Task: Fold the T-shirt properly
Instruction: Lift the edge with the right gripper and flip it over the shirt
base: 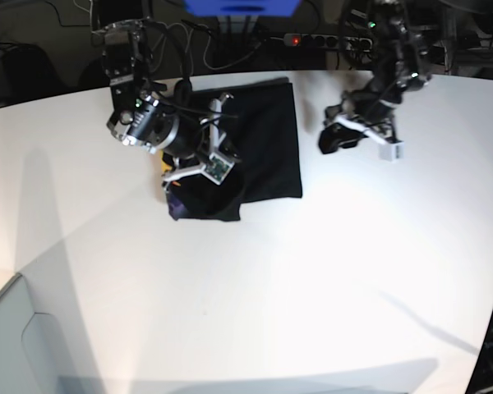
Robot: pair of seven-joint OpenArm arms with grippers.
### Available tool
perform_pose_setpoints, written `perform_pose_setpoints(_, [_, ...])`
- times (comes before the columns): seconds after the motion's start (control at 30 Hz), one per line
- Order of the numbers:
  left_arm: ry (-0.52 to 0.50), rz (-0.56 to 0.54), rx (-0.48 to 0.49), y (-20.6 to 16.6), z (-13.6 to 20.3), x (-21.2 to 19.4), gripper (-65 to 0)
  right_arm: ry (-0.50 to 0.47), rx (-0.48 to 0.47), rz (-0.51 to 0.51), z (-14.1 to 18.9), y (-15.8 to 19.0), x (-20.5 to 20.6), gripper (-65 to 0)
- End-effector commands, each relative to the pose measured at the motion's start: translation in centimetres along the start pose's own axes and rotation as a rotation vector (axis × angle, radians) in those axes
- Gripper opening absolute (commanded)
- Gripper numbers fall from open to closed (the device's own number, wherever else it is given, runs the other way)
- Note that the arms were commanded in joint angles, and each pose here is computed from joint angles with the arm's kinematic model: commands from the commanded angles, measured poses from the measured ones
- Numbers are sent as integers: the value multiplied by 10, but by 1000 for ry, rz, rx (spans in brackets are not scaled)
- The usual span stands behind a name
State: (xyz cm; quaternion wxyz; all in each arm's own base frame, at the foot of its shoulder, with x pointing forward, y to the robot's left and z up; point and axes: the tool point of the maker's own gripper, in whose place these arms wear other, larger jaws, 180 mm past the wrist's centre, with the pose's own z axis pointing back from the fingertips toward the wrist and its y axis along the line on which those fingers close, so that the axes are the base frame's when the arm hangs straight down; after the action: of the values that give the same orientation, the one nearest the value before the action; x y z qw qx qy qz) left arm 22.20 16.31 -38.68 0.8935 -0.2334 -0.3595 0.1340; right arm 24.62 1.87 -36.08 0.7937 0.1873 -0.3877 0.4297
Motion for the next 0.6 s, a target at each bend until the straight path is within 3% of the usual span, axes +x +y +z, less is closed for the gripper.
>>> perform_pose_setpoints(0.0, [-34, -13, 8, 3, 10, 9, -324, -63, 11, 17, 2, 3, 18, -649])
perform_pose_setpoints(0.2, [-46, -3, 79, 28, 26, 11, -326, -76, 66, 53, -5, 23, 27, -649])
perform_pose_setpoints(0.47, [-29, -22, -63, -26, -7, 9, -328, -116, 89, 98, -1, 36, 44, -649])
perform_pose_setpoints(0.57, [-26, -3, -73, -30, -11, 6, -328, -119, 103, 109, -3, 41, 47, -649])
